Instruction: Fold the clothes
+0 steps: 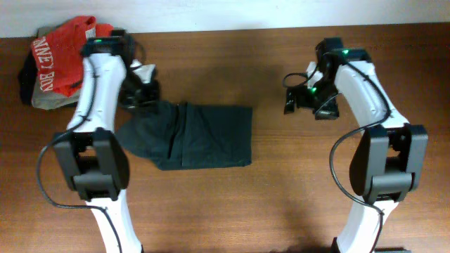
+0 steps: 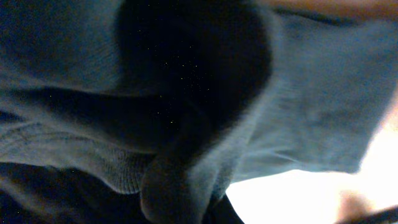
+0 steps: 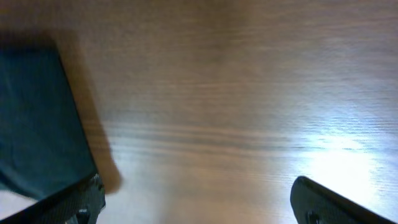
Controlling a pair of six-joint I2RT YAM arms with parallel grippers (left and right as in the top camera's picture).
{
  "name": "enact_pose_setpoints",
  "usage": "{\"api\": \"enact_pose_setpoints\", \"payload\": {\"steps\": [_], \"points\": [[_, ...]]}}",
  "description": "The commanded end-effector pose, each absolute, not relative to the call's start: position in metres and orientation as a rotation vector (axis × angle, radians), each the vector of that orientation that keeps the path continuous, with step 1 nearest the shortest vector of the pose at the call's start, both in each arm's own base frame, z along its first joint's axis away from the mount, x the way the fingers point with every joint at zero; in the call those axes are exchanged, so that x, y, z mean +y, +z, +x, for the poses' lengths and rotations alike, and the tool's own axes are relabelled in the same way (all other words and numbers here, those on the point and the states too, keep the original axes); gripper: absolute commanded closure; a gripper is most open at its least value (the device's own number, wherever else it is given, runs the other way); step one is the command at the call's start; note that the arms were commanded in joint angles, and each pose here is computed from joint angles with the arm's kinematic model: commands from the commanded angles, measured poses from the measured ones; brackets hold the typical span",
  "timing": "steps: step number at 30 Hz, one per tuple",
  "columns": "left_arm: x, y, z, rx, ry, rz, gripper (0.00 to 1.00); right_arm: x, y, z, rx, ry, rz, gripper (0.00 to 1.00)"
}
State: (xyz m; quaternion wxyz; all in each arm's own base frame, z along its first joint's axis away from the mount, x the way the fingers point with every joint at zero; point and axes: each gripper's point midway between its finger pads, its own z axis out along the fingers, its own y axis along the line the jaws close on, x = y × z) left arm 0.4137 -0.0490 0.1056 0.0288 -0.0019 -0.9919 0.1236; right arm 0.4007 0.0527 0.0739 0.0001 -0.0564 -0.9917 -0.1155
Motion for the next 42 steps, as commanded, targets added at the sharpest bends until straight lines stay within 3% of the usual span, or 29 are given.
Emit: {"api": "enact_pose_setpoints", "payload": {"steps": [1,8,13,14,17,20,23,26,29,31,36,38,42], "points": [[-0.127,0.116,0.402,-3.023,0.508,-0.224,0.99,0.073,0.056,0.393,-3.086,-0.448,-0.164,0.00],[-0.226,0.116,0.375,-3.008,0.511,-0.510,0.99,0.098,0.023,0.379,-3.009,-0.532,-0.123,0.04],[-0.259,0.113,0.371,-3.025,0.534,-0.560,0.95,0.105,0.011,0.378,-2.969,-0.585,-0.129,0.04],[-0.263,0.111,0.371,-3.026,0.536,-0.559,0.88,0.105,0.011,0.379,-2.969,-0.589,-0.128,0.04],[-0.267,0.103,0.371,-3.017,0.530,-0.569,0.02,0.106,0.011,0.378,-2.967,-0.598,-0.128,0.04],[-0.269,0.098,0.376,-3.025,0.536,-0.571,0.01,0.104,0.013,0.380,-2.969,-0.599,-0.136,0.04],[-0.260,0.122,0.391,-3.075,0.567,-0.578,0.01,0.086,0.034,0.391,-2.971,-0.604,-0.207,0.03],[-0.188,0.164,0.416,-3.193,0.354,-0.407,0.01,0.056,0.066,0.405,-2.990,-0.616,-0.276,0.02],[-0.115,0.171,0.431,-3.214,0.282,-0.174,0.01,0.038,0.076,0.411,-3.011,-0.626,-0.317,0.00],[-0.084,0.154,0.430,-3.146,0.374,-0.146,0.01,0.035,0.075,0.411,-3.010,-0.625,-0.326,0.01],[-0.109,0.082,0.404,-2.919,0.706,-0.235,0.01,0.036,0.075,0.411,-3.012,-0.626,-0.322,0.01],[-0.131,0.069,0.397,-2.855,0.904,-0.289,0.01,0.036,0.075,0.412,-3.014,-0.626,-0.322,0.01],[-0.137,0.054,0.389,-2.832,0.919,-0.301,0.01,0.036,0.075,0.412,-3.013,-0.626,-0.322,0.01]]}}
